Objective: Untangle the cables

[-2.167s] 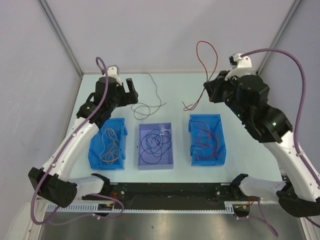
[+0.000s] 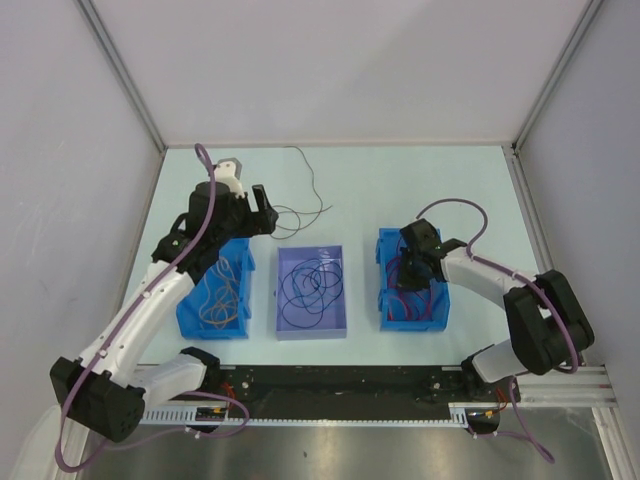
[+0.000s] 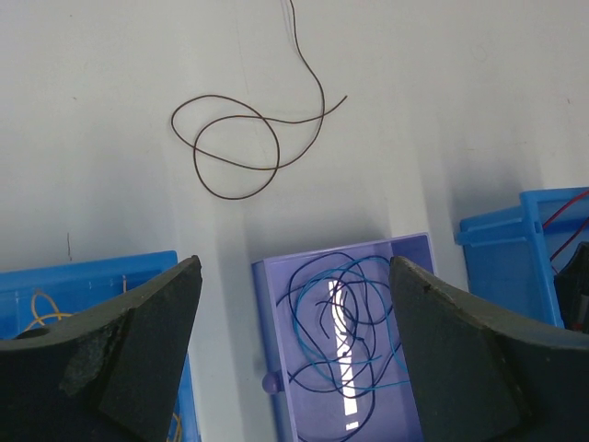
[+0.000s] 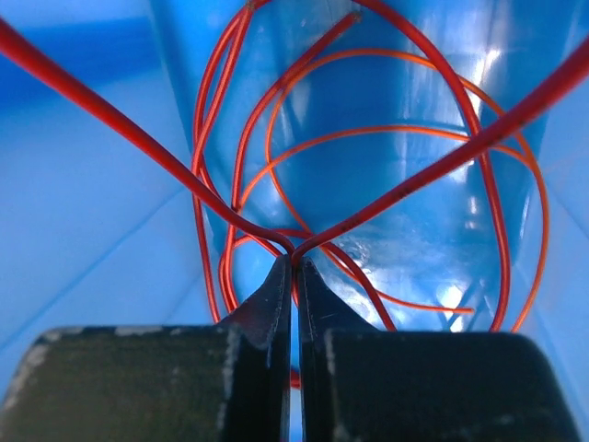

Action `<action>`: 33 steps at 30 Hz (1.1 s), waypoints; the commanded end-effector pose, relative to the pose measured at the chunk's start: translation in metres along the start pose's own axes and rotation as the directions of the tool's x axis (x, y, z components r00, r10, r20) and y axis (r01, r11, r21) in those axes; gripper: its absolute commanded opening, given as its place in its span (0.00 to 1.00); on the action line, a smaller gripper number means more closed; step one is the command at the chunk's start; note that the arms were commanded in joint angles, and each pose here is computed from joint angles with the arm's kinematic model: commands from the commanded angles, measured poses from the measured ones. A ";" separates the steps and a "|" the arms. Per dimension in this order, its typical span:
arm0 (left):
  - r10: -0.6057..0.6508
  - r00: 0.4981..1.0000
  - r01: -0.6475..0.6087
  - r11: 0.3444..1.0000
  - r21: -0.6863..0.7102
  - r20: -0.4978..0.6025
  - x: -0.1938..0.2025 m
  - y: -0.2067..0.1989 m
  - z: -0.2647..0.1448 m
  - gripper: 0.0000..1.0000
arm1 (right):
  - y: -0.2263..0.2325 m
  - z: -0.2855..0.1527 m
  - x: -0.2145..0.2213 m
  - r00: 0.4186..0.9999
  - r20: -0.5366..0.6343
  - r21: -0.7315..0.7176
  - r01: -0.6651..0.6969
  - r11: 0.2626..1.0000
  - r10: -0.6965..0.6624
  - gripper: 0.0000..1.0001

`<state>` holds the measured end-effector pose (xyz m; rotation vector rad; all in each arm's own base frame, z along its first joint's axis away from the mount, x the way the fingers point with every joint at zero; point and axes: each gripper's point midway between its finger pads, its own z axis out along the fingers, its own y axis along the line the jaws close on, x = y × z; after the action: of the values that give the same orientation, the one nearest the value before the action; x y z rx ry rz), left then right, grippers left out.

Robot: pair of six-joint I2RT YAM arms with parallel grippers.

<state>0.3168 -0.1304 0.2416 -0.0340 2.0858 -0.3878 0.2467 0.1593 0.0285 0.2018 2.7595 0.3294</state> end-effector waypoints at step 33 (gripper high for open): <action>0.019 0.999 -0.017 0.999 -0.043 0.048 -0.010 0.010 -0.004 0.86 | 0.011 -0.119 0.036 0.972 -0.158 -0.028 0.170 0.985 -0.173 0.00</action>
<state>0.3191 -0.1247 0.2411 -0.0463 2.0814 -0.3510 0.1786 0.1501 0.1161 -0.0373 2.8964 0.2997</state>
